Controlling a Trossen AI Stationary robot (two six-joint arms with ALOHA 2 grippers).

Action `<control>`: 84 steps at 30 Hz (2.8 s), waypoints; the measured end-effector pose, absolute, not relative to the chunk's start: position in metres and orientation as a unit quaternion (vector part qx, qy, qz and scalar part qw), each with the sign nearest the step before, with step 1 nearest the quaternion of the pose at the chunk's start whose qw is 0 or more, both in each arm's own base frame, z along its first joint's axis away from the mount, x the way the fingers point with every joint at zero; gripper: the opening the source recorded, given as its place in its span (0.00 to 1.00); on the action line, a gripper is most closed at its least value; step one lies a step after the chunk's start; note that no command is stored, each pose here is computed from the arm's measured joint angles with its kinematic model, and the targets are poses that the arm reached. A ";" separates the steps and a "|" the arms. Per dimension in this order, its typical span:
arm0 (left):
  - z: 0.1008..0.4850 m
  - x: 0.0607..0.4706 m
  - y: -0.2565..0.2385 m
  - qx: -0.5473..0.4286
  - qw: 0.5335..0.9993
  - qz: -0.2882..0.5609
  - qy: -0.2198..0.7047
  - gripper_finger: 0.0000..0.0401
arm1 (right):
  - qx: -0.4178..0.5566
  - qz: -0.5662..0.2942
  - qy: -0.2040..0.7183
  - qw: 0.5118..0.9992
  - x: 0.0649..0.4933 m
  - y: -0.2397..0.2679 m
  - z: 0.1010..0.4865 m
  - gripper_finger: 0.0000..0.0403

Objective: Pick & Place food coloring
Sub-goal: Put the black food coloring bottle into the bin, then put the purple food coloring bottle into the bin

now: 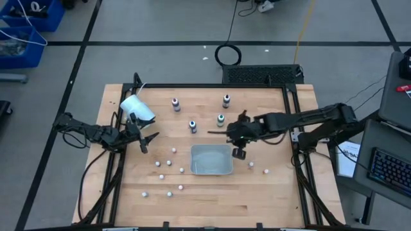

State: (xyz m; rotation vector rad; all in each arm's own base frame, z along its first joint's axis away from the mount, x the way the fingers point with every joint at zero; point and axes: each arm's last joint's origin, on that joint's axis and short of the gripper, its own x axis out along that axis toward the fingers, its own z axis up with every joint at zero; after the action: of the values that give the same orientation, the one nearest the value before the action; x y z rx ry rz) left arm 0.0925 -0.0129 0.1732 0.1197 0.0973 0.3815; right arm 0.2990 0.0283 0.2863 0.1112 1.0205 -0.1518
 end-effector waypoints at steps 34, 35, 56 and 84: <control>0.173 0.092 -0.013 0.059 0.979 0.189 0.048 0.68 | -0.093 0.050 0.600 0.793 0.411 0.064 0.186 0.12; 0.173 0.092 -0.013 0.059 0.979 0.189 0.048 0.68 | -0.094 0.051 0.599 0.794 0.410 0.063 0.184 0.12; 0.173 0.092 -0.013 0.058 0.979 0.189 0.048 0.68 | -0.064 0.059 0.594 0.800 0.405 0.058 0.161 0.21; 0.173 0.093 -0.013 0.058 0.979 0.190 0.048 0.68 | 0.110 -0.171 0.595 0.778 0.291 0.070 0.281 0.41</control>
State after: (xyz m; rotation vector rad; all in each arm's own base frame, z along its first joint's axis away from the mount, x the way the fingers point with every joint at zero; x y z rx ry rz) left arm 0.0925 -0.0129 0.1731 0.1165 0.0976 0.3817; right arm 0.2912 0.0698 0.2806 0.2373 1.2872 -0.3696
